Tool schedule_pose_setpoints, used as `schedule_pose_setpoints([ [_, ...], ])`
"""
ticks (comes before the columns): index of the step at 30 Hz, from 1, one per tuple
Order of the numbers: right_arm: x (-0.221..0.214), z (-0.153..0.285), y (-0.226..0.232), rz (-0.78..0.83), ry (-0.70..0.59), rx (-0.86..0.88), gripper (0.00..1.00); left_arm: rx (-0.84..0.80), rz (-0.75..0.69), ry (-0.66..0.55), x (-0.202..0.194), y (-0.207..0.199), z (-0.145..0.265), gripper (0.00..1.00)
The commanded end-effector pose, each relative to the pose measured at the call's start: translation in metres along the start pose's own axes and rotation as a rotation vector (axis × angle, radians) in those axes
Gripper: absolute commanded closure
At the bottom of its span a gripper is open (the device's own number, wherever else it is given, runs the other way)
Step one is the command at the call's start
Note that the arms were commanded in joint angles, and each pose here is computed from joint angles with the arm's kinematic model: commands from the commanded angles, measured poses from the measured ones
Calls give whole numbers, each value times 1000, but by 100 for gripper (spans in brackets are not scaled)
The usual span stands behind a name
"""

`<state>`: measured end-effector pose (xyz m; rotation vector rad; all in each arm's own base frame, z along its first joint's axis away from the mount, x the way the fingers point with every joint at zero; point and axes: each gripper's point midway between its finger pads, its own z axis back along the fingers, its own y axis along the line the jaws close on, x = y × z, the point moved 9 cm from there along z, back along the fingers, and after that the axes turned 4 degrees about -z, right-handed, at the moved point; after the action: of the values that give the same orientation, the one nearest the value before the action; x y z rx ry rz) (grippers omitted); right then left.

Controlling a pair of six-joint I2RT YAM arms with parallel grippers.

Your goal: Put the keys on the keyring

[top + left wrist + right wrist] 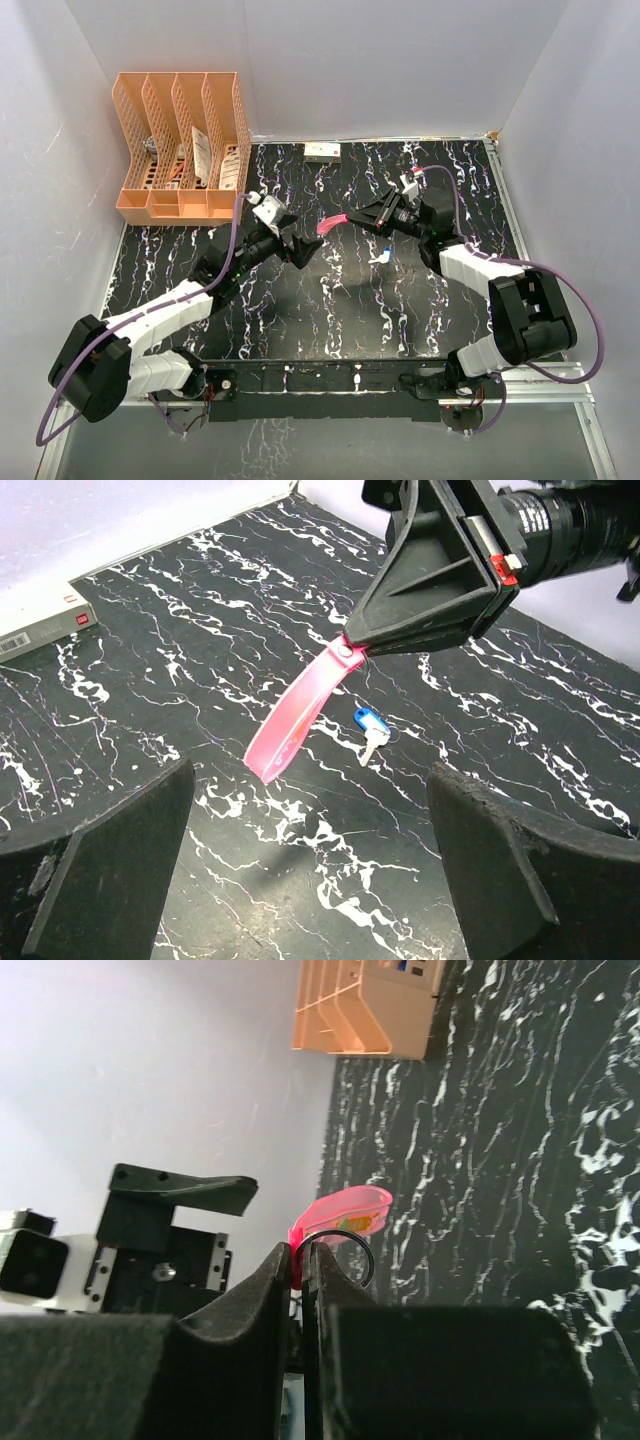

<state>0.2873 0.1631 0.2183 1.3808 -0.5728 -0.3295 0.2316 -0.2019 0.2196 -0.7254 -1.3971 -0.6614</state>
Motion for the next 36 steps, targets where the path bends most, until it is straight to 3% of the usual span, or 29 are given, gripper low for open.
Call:
schedule_pose_setpoints([
  [1,9,2,17,241,11,-79,100,-58,-73,-47,22,-3,-5,1],
  [5,13,5,18,368,76,-155,100,-174,-137,45,11,-7,-10,1],
  [9,19,5,19,452,134,-223,100,-254,-186,63,4,-9,-14,1],
  [19,9,3,22,525,177,-247,99,-210,-200,29,2,-5,-27,1],
  [23,-1,-3,21,588,211,-346,75,-194,-175,42,0,-4,-28,1],
  [25,-6,-4,20,616,220,-380,67,-184,-174,31,1,-5,-25,1],
  [31,-7,2,17,632,170,-423,62,-160,-164,34,2,-5,-19,1],
  [36,-7,8,-4,617,157,-555,60,-149,-139,35,2,-7,-14,1],
])
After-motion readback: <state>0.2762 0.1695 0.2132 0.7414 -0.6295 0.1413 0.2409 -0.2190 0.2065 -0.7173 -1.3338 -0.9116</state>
